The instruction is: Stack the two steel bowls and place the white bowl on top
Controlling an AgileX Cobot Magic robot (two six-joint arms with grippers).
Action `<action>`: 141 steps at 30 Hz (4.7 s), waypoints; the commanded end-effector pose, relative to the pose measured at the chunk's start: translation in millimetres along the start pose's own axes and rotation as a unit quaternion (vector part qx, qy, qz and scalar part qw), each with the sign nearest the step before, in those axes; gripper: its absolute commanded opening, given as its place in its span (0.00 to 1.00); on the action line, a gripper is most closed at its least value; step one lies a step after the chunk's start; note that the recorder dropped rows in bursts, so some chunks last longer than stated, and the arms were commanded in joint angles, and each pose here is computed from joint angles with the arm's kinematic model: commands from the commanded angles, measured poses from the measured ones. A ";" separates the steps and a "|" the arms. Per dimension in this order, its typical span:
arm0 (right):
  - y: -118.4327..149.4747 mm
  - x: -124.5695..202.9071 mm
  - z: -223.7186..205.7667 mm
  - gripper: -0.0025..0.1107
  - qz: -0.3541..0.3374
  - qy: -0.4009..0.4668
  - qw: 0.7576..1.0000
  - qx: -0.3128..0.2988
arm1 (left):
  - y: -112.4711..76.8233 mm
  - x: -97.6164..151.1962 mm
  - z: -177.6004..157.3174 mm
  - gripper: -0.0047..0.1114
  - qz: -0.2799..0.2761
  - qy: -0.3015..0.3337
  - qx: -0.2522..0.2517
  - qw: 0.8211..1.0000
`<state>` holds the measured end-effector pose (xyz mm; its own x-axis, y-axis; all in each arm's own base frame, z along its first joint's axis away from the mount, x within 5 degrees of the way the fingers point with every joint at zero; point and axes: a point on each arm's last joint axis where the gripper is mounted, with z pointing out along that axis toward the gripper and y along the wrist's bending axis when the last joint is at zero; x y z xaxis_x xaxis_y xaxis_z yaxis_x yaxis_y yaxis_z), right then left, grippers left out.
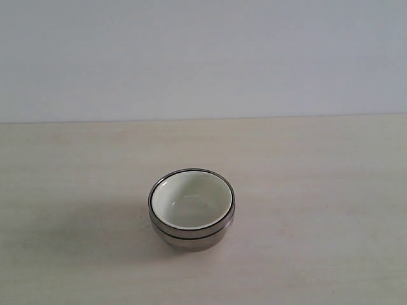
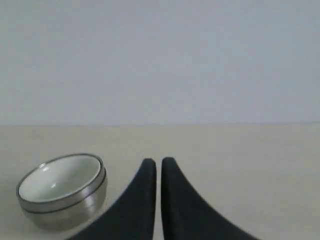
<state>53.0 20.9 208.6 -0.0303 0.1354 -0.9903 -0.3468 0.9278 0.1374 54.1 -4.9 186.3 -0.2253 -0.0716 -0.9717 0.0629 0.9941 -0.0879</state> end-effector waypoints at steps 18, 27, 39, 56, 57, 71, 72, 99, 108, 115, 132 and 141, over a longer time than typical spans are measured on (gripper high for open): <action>2.9 27.8 -4.3 0.02 -0.030 0.144 0.989 -0.017 | 0.3 0.9 0.2 0.07 0.000 -0.001 -0.002 1.000; -4.9 26.6 -4.1 0.02 0.018 0.138 0.990 0.033 | 0.3 0.9 0.2 0.07 0.000 -0.001 -0.002 1.000; -8.3 25.2 -4.0 0.02 -0.021 0.132 0.990 0.046 | 0.3 0.9 0.2 0.07 0.000 -0.001 -0.002 1.000; -10.5 25.5 -4.3 0.02 -0.003 0.133 0.989 0.061 | 0.3 0.9 0.2 0.07 0.000 -0.001 -0.002 1.000; -10.5 25.5 -4.3 0.02 -0.003 0.133 0.989 0.061 | 0.3 0.9 0.2 0.07 0.000 -0.001 -0.002 1.000; -13.5 25.1 -4.7 0.02 0.000 0.129 0.988 0.089 | 0.3 0.9 0.2 0.07 0.000 -0.001 -0.002 1.000; -14.3 25.0 -4.9 0.02 0.001 0.128 0.987 0.096 | 0.3 0.9 0.2 0.07 0.000 -0.001 -0.002 1.000; -15.5 24.8 -5.1 0.02 0.003 0.126 0.986 0.108 | 0.3 0.9 0.2 0.07 0.000 -0.001 -0.002 1.000; -15.5 24.8 -5.1 0.02 0.003 0.126 0.986 0.108 | 0.3 0.9 0.2 0.07 0.000 -0.001 -0.002 1.000; -15.5 24.8 -5.1 0.02 0.003 0.126 0.986 0.108 | 0.3 0.9 0.2 0.07 0.000 -0.001 -0.002 1.000; -15.5 24.5 -5.0 0.02 0.003 0.124 0.986 0.108 | 0.3 0.9 0.2 0.07 0.000 -0.001 -0.002 1.000; -15.5 24.5 -5.0 0.02 0.003 0.124 0.986 0.108 | 0.3 0.9 0.2 0.07 0.000 -0.001 -0.002 1.000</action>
<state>52.9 8.6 180.8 -0.2855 0.0807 -0.9550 -0.1427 0.9818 0.1256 54.1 -4.9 186.3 -0.2253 -0.0716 -0.9717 0.0629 0.9941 -0.0879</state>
